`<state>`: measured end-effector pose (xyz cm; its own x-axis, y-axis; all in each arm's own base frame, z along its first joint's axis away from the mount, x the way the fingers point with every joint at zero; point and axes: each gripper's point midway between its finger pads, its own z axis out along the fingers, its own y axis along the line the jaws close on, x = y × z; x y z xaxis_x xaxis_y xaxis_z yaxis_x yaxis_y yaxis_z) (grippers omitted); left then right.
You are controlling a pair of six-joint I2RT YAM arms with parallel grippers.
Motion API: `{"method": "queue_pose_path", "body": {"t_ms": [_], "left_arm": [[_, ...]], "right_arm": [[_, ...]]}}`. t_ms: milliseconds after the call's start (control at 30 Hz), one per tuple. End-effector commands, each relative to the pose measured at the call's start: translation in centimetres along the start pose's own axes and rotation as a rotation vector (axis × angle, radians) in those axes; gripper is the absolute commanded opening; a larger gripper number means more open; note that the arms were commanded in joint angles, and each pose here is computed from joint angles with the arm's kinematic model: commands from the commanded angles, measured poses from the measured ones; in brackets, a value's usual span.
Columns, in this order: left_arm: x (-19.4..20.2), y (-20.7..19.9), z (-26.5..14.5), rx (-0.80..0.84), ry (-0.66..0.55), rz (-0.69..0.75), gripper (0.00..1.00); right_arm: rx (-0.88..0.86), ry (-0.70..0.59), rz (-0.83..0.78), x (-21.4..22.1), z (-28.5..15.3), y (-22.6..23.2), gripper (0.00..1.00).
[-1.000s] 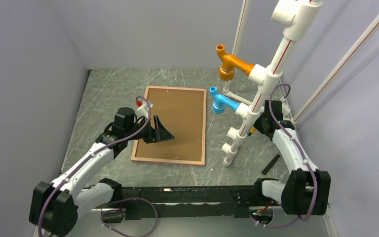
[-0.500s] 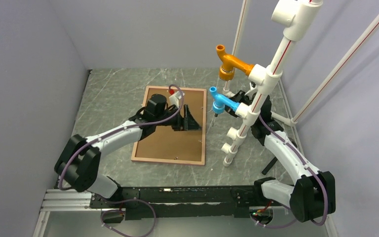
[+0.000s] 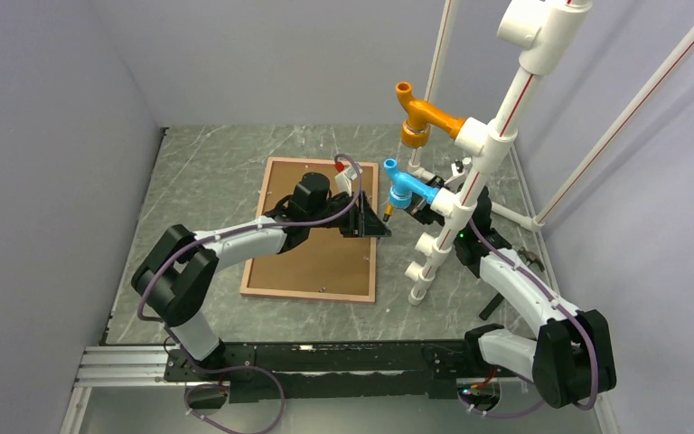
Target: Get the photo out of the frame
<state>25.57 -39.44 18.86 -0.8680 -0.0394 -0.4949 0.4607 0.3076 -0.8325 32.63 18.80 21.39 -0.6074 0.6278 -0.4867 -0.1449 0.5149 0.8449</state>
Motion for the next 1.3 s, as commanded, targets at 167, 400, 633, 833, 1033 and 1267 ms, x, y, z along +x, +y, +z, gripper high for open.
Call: {"method": "queue_pose_path", "body": {"t_ms": [167,400,633,833,1033,1267], "left_arm": [[-0.8,-1.3,0.4,0.043,-0.014,0.088,0.14],[0.6,0.5,-2.0,-0.086,0.08,0.271,0.0],[3.5,1.5,-4.9,-0.055,0.259,0.464,0.0],[3.7,0.6,-5.8,0.006,0.338,0.553,0.0],[3.8,0.0,-5.8,0.071,0.373,0.587,0.0],[4.1,-0.2,-5.6,0.101,0.401,0.576,0.0]], "right_arm": [[-0.142,0.011,-0.01,0.0,-1.2,3.6,0.0],[0.009,0.231,-0.265,2.1,-2.1,1.1,0.68],[-0.162,0.453,-0.282,3.8,-3.0,1.8,0.88],[-0.325,0.584,-0.217,5.8,-3.3,4.0,0.84],[-0.334,0.621,-0.175,6.8,-3.1,3.9,0.74],[-0.337,0.641,-0.173,7.3,-3.0,3.8,0.62]]}}
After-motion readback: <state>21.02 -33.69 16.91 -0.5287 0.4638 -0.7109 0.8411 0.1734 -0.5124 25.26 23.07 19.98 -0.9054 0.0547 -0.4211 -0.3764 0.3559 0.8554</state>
